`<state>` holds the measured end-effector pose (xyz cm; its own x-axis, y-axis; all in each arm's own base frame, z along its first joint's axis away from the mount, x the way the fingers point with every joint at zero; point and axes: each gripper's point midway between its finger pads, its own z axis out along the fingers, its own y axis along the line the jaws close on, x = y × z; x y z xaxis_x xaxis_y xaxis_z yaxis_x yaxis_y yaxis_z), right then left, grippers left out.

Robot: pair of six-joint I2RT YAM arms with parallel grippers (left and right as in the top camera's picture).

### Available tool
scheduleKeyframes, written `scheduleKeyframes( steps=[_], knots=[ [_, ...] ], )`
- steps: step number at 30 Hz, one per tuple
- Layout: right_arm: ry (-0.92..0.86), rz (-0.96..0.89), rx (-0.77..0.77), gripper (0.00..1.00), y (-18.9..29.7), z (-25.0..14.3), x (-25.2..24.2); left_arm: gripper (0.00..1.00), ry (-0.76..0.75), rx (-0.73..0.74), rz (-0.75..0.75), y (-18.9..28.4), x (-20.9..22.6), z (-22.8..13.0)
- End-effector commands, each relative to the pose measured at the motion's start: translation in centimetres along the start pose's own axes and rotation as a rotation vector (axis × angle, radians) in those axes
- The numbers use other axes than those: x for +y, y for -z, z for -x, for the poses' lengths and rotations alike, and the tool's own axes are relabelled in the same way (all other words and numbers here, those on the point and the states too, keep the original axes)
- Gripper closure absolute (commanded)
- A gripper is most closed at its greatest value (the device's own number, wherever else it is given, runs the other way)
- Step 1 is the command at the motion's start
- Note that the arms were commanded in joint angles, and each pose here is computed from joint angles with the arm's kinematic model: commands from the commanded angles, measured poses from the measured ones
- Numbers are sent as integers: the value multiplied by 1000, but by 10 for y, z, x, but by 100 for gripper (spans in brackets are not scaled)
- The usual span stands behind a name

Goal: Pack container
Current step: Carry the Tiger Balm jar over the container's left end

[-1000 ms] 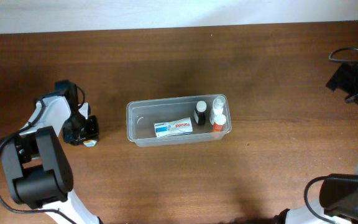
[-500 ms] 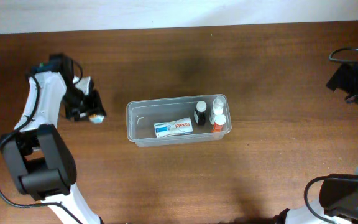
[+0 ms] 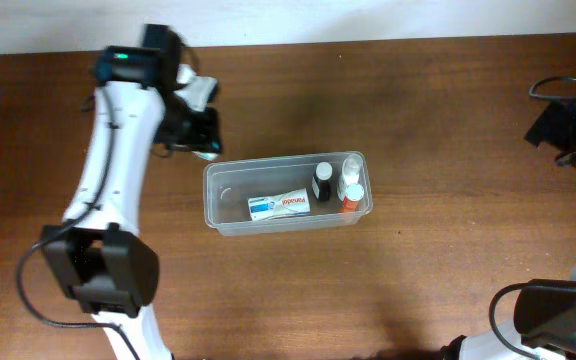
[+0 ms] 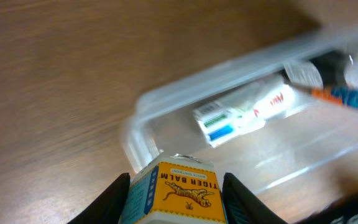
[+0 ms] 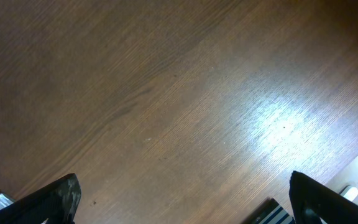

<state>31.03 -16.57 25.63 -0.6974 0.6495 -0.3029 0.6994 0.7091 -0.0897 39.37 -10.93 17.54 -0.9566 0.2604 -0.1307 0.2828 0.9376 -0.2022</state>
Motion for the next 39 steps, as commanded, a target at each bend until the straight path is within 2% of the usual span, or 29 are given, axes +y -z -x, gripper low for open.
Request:
scheduleKeyframes(
  steps=[1,6,11,18,21,23,31,39],
  knots=[
    [-18,12,-41,2,13,2,-3,74,-114,21,74,-6,-19,0],
    [-18,12,-40,2,13,2,-3,74,-69,75,153,-28,-41,-8],
    [-18,12,-40,2,13,2,-3,75,-42,135,169,-51,-56,-25],
    [-17,12,-40,2,13,2,-3,76,34,176,185,-92,-50,-41],
    [-18,12,-40,2,13,2,-3,79,71,184,192,-106,-46,-47],
    [-18,12,-40,2,13,2,-3,82,100,180,200,-114,-43,-49],
    [-18,12,-40,2,13,2,-3,82,216,105,301,-126,-24,-42],
    [-18,12,-41,2,13,2,-3,82,337,42,292,-129,-23,-30]
  ],
)
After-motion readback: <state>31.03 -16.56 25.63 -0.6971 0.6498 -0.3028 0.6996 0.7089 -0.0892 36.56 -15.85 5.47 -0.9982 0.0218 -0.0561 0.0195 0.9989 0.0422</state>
